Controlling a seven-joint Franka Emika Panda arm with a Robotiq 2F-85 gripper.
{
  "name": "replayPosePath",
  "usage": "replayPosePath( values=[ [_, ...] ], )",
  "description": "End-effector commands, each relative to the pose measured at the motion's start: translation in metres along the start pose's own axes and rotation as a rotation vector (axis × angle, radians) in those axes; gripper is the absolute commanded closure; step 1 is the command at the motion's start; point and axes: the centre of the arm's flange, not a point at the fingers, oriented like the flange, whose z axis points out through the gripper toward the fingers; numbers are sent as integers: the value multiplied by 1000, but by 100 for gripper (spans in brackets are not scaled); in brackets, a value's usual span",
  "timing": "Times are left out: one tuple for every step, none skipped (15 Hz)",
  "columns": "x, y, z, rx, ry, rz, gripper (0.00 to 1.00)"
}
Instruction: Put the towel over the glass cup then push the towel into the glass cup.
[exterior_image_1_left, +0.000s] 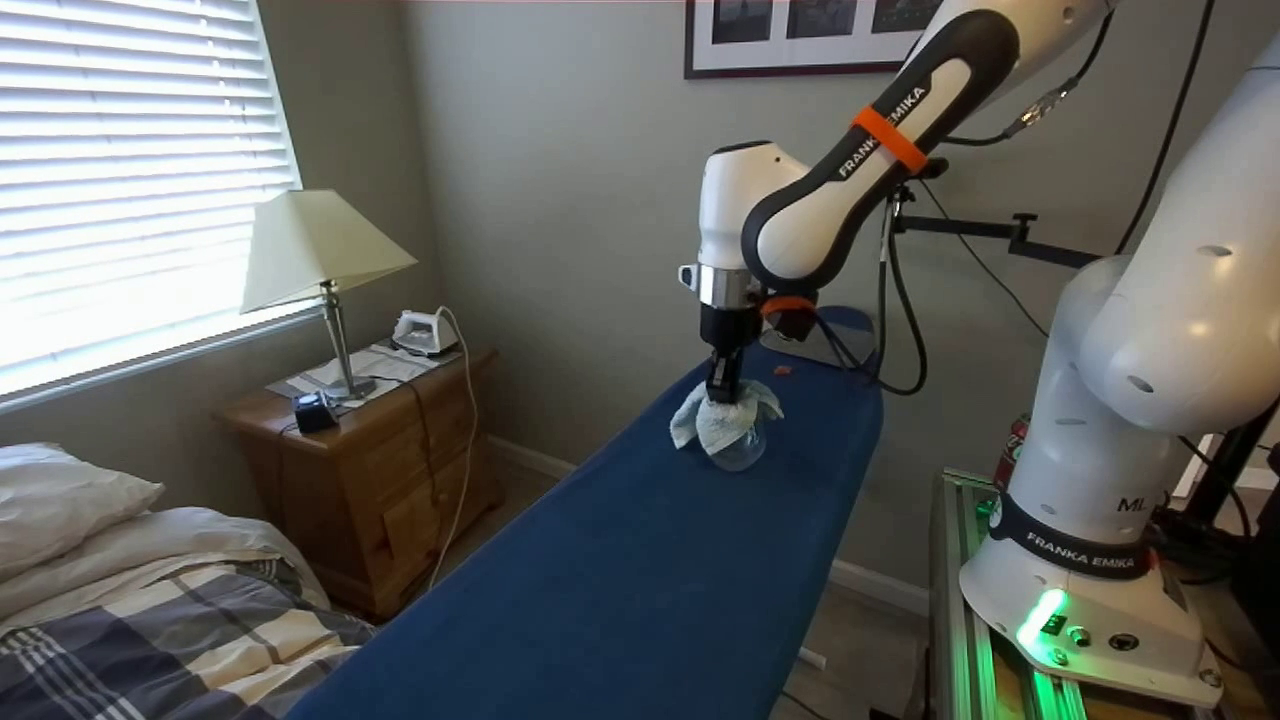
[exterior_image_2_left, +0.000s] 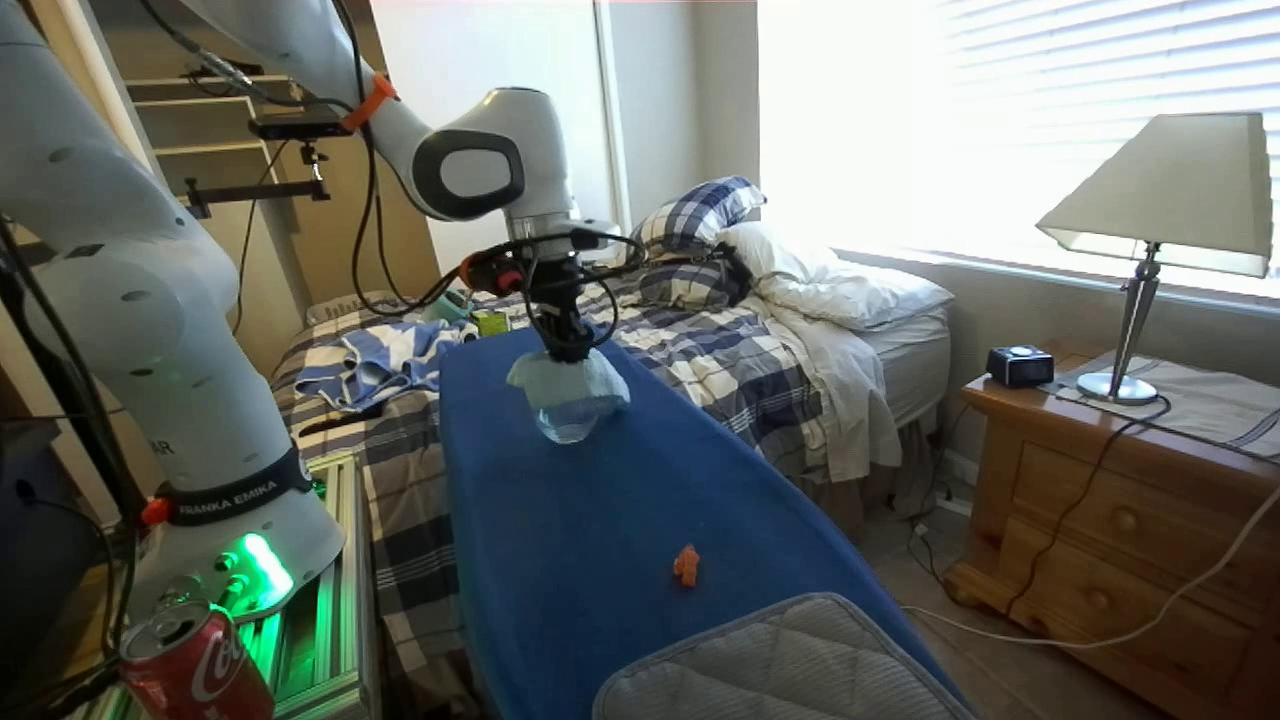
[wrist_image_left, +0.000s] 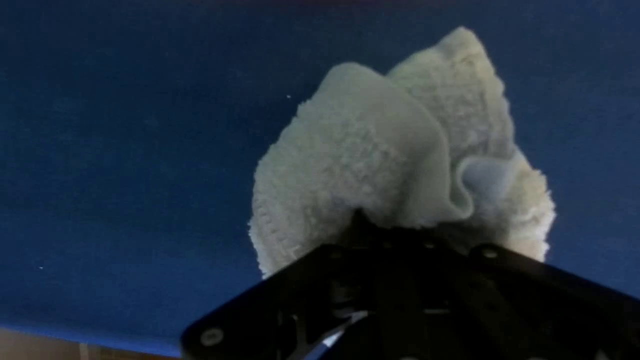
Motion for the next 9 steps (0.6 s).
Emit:
replayPosePath(
  values=[
    [-1, 7, 25, 9, -6, -29, 100],
    [-1, 7, 24, 9, -3, -34, 100],
    [-1, 7, 23, 11, 1, -37, 100],
    [-1, 6, 21, 9, 4, -42, 100],
    [-2, 4, 18, 12, 6, -47, 100],
    [-2, 2, 14, 12, 8, -51, 100],
    [-3, 1, 11, 14, 11, -55, 100],
    [-4, -2, 5, 19, 16, -62, 100],
    [-5, -4, 0, 23, 18, -66, 100]
  ],
)
